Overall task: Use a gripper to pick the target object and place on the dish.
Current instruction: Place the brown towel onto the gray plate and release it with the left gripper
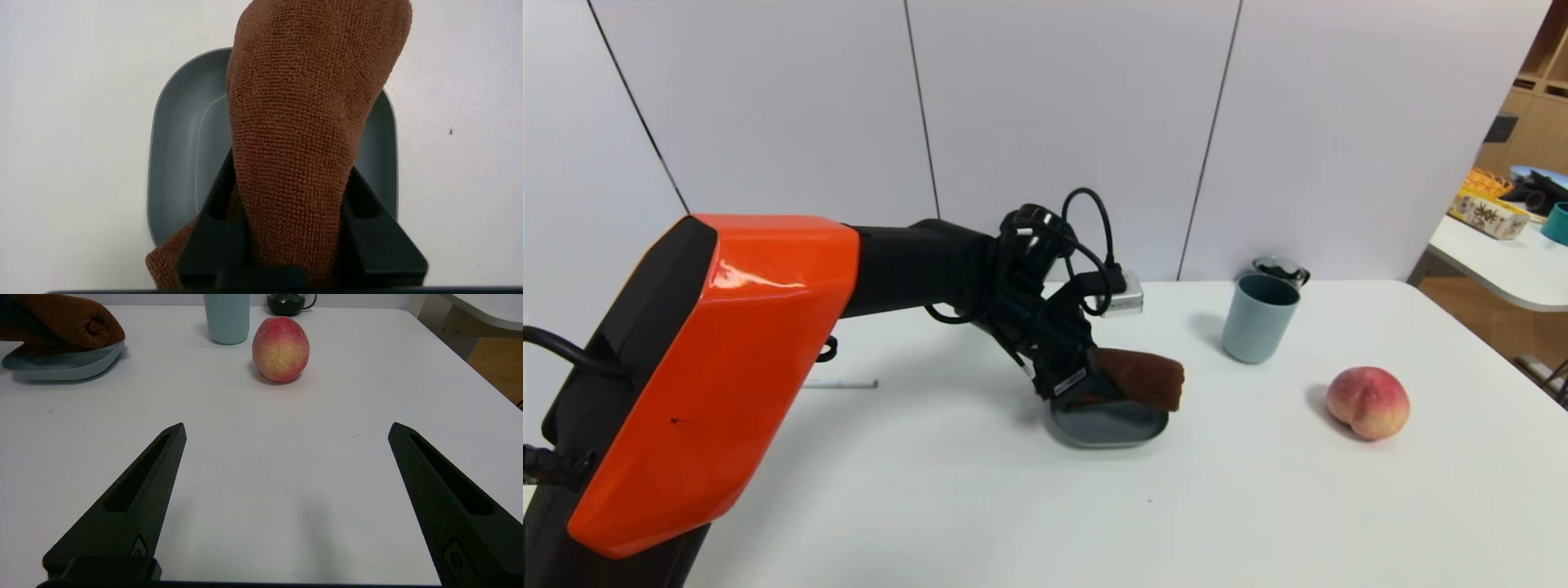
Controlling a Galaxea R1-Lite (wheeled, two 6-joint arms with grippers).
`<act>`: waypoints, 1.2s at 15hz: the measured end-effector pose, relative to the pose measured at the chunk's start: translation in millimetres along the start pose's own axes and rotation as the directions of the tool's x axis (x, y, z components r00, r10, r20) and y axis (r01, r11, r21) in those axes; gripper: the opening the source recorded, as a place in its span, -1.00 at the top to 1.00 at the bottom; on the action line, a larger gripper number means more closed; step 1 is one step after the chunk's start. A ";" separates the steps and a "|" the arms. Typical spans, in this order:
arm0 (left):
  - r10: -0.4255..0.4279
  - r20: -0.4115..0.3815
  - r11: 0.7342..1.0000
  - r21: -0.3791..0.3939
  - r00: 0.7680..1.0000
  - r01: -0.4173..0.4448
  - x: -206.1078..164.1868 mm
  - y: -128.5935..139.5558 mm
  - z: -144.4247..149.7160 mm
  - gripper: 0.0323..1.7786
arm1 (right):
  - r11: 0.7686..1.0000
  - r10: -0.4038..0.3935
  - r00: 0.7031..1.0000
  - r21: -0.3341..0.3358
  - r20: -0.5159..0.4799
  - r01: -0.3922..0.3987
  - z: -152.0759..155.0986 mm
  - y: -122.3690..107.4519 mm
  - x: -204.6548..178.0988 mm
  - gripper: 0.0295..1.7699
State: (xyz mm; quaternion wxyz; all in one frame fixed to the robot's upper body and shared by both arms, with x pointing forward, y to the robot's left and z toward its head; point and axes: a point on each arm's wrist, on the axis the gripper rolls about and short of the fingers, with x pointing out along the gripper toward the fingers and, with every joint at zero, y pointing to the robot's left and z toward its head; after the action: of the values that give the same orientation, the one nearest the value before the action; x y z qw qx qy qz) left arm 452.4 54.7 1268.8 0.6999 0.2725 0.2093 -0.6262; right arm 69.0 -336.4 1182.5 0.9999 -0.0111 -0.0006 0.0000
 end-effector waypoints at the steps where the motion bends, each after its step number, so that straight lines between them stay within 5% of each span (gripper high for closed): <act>1: 0.000 -0.001 1.000 -0.001 1.000 0.000 0.5 0.4 -0.6 0.21 | 1.000 0.000 1.000 0.000 0.000 0.000 0.0 0.0 0.0 -0.93; 7: 0.001 0.001 1.000 0.001 1.000 -0.001 -2.1 -0.6 1.2 -0.40 | 1.000 0.000 1.000 0.000 0.000 0.000 0.0 0.0 0.0 -0.93; 13: 0.016 0.018 1.000 0.012 1.000 -0.017 -25.3 -6.9 14.5 -0.67 | 1.000 0.000 1.000 0.000 0.000 0.000 0.0 0.0 0.0 -0.93; 18: 0.048 -0.028 0.998 -0.026 0.998 -0.049 -85.9 -24.4 23.8 -0.79 | 1.000 0.000 1.000 0.000 0.000 0.000 0.0 0.0 0.0 -0.93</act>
State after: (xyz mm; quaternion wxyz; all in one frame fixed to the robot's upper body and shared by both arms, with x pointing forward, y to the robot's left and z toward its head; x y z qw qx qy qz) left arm 416.1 103.3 1338.5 0.7155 0.2765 0.2207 -0.6025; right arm 69.0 -336.4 1182.5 0.9999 -0.0113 -0.0006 0.0000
